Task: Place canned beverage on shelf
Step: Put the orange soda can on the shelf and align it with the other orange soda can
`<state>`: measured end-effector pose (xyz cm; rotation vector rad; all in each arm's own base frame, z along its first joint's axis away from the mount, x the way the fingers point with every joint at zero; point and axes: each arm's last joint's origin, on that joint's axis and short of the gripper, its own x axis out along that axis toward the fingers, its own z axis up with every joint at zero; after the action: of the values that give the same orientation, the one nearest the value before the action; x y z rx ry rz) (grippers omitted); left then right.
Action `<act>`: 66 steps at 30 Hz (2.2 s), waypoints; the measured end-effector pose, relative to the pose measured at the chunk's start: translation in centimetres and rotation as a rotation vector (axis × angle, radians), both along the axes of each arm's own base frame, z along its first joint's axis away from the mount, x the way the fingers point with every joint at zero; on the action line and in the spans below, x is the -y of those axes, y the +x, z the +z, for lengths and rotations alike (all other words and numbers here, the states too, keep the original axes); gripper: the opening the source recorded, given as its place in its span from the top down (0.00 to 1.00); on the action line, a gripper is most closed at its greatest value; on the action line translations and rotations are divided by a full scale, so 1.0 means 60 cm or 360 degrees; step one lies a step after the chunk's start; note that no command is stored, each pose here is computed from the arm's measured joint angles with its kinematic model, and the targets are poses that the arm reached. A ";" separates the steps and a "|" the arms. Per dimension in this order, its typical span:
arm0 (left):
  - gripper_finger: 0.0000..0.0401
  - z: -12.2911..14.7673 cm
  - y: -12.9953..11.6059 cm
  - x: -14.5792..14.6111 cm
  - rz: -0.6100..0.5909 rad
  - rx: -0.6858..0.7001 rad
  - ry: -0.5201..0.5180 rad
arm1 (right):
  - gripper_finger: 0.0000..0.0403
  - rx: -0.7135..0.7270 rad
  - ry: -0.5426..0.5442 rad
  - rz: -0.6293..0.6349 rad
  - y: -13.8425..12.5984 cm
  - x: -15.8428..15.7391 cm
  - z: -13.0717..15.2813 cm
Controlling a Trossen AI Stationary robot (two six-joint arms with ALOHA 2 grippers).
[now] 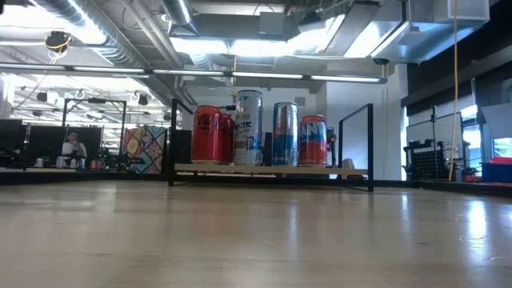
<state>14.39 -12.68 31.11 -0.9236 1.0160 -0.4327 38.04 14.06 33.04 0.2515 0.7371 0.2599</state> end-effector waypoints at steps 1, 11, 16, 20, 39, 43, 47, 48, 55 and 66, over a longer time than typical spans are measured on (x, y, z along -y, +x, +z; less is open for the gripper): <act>0.16 -0.005 -0.009 0.005 0.0020 -0.0091 0.0013 | 0.06 -0.0033 -0.0027 0.0008 0.000 -0.010 -0.010; 0.17 -0.052 -0.079 0.070 0.0218 -0.0862 0.0095 | 0.06 -0.0317 -0.0323 0.0023 0.015 -0.053 -0.110; 0.17 -0.077 -0.092 0.112 0.0236 -0.0977 0.0160 | 0.06 -0.0427 -0.0372 0.0119 0.017 -0.069 -0.145; 0.17 -0.088 -0.097 0.134 0.0284 -0.0926 0.0170 | 0.06 -0.0479 -0.0416 0.0197 0.006 -0.083 -0.153; 0.17 -0.146 -0.091 0.175 0.0255 -0.0832 0.0480 | 0.06 -0.0428 -0.0486 0.0114 0.011 -0.078 -0.151; 0.17 -0.150 -0.090 0.176 0.0156 -0.0726 0.0560 | 0.06 -0.0418 -0.0514 0.0088 0.011 -0.077 -0.151; 0.21 -0.151 -0.083 0.171 0.0095 -0.0662 0.0628 | 0.06 -0.0417 -0.0513 0.0086 0.011 -0.077 -0.151; 0.22 -0.151 -0.082 0.170 0.0079 -0.0644 0.0647 | 0.06 -0.0418 -0.0509 0.0080 0.011 -0.077 -0.151; 0.27 -0.154 -0.064 0.155 -0.0001 -0.0402 0.0868 | 0.06 -0.0412 -0.0501 -0.0046 0.013 -0.075 -0.150; 0.27 -0.152 0.000 0.124 -0.0274 0.0036 0.1193 | 0.06 -0.0346 -0.0458 -0.0100 0.019 -0.076 -0.146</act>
<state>14.41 -20.14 21.99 -0.1607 1.1225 -0.1721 39.20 18.61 24.27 0.0289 0.9689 0.0649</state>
